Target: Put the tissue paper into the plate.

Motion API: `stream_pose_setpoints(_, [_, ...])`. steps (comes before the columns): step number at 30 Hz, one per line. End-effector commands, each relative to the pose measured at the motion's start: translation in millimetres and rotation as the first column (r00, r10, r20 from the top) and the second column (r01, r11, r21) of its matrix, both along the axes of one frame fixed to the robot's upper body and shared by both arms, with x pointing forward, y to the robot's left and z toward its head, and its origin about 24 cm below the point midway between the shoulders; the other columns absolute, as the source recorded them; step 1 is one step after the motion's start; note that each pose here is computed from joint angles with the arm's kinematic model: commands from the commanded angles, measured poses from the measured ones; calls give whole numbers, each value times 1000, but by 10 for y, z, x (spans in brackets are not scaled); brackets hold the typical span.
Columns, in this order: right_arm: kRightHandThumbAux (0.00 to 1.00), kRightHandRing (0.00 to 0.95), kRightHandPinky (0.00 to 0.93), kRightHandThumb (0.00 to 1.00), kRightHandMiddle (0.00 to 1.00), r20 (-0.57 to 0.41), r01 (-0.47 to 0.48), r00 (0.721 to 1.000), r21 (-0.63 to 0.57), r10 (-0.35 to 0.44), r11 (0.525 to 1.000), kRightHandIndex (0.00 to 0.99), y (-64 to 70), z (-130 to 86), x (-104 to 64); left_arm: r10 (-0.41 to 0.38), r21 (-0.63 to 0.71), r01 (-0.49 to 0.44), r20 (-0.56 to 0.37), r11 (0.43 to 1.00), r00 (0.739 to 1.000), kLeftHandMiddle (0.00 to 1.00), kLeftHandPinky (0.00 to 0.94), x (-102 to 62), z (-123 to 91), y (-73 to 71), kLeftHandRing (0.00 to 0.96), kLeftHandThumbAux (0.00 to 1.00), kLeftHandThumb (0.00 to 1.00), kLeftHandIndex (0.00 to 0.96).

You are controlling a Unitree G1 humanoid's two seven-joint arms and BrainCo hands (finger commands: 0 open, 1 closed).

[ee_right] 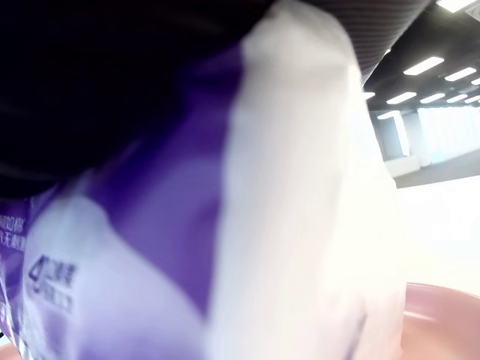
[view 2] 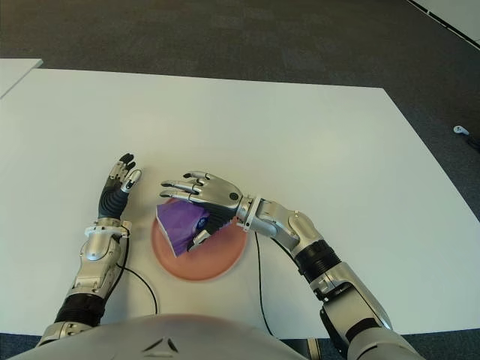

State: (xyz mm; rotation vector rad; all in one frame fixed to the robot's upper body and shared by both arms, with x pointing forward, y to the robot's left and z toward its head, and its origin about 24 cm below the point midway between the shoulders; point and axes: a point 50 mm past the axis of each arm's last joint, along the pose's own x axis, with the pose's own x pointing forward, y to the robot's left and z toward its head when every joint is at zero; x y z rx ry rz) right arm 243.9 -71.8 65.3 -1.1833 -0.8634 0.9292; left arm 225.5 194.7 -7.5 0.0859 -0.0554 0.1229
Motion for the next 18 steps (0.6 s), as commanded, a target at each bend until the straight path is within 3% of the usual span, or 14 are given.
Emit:
stream_pose_setpoints(1, [321, 0, 0, 47, 0, -32, 19, 999, -49, -20, 999, 0, -56, -94, -32, -2, 0, 2, -48, 1000, 999, 0, 0, -41, -94, 21, 0, 419, 323, 0])
stream_pose_setpoints(18, [266, 0, 0, 59, 0, -4, 10, 1000, -78, -10, 997, 0, -74, -77, -39, -8, -11, 8, -44, 1000, 999, 0, 0, -35, -97, 31, 0, 422, 334, 0])
